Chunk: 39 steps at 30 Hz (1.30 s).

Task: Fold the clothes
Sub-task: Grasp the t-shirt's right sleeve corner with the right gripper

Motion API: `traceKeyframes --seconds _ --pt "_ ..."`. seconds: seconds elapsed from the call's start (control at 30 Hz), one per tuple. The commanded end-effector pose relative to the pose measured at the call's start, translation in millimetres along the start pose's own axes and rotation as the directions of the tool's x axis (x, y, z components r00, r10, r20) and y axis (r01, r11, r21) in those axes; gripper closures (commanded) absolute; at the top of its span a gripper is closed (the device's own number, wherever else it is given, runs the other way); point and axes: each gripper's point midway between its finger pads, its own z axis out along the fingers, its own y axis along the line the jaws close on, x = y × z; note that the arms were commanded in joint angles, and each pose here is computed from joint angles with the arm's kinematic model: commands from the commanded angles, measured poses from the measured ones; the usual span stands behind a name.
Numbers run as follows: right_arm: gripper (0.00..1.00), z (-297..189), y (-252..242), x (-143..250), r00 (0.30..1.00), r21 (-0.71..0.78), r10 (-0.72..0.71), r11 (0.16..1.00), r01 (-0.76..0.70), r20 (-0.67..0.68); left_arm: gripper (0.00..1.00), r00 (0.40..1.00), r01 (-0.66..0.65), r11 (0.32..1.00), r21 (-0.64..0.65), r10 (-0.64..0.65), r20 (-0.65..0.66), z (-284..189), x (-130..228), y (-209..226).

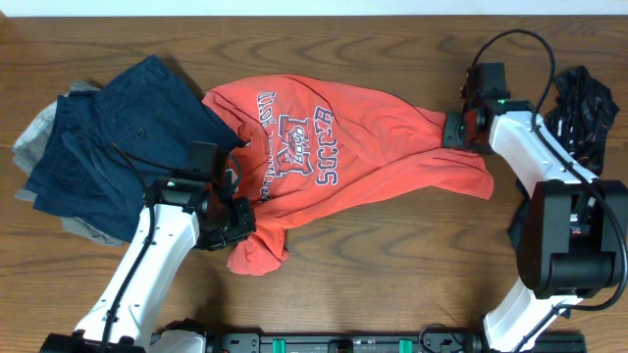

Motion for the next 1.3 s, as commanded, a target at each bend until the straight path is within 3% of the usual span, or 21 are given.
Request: traceKeyframes --seconds 0.0,0.07,0.13,0.27,0.47,0.57,0.7,0.73,0.77,0.83,0.87,1.07,1.27 --pt "0.51 8.3 3.6 13.4 0.997 -0.024 -0.072 0.997 0.071 -0.025 0.94 1.0 -0.019 1.0 0.003 0.019 0.022 -5.1 -5.6 -1.6" --pt "0.51 11.6 3.0 17.2 0.996 -0.016 -0.083 0.996 0.082 -0.026 0.94 1.0 -0.019 1.0 0.003 0.019 0.023 -5.1 -5.9 -1.7" --pt "0.57 14.0 1.0 17.3 0.997 -0.005 -0.082 0.997 0.081 -0.017 0.94 0.999 -0.02 1.0 0.004 0.02 0.025 -5.1 -6.4 -1.9" --pt "0.98 14.7 -3.6 8.7 0.998 0.027 -0.061 0.998 0.061 0.022 0.94 0.999 -0.02 1.0 0.004 0.02 0.025 -5.1 -6.5 -1.9" --pt "0.99 8.6 4.4 -36.5 0.977 -0.021 0.07 0.997 -0.067 0.203 0.94 0.999 -0.021 1.0 0.006 0.021 0.029 -5.2 -7.3 -2.3" --pt "0.99 -9.6 8.3 -82.2 0.919 -0.098 0.19 0.981 -0.167 0.345 0.94 0.999 -0.021 1.0 0.006 0.021 0.029 -5.2 -7.3 -2.3" --pt "0.99 -33.6 1.9 -121.6 0.844 -0.175 0.318 0.947 -0.268 0.432 0.94 0.999 -0.021 1.0 0.006 0.021 0.029 -5.2 -7.3 -2.3" --pt "0.96 -35.4 1.1 -123.7 0.844 -0.181 0.321 0.946 -0.267 0.431 0.94 0.999 -0.021 1.0 0.005 0.021 0.029 -5.2 -7.3 -2.3" --pt "0.84 -34.7 1.1 -122.1 0.85 -0.186 0.321 0.946 -0.265 0.419 0.94 0.999 -0.021 1.0 0.006 0.021 0.029 -5.2 -7.3 -2.3" --pt "0.44 -28.8 3.7 -109.4 0.887 -0.177 0.278 0.958 -0.227 0.368 0.94 0.999 -0.021 1.0 0.007 0.021 0.031 -5.2 -7.9 -2.6" --pt "0.35 -24.2 4.4 -98.0 0.913 -0.159 0.243 0.967 -0.2 0.327 0.94 0.999 -0.022 1.0 0.007 0.021 0.032 -5.2 -8.1 -2.7" --pt "0.28 -7.0 -10.4 -26.4 0.985 -0.018 0.157 0.988 -0.156 0.068 0.94 0.999 -0.023 1.0 0.007 0.022 0.032 -5.2 -8.2 -2.8" --pt "0.31 -6.4 -13.4 -15.6 0.975 0.0 0.22 0.975 -0.221 0.026 0.94 0.999 -0.024 1.0 0.01 0.024 0.039 -5.3 -9.9 -3.5"
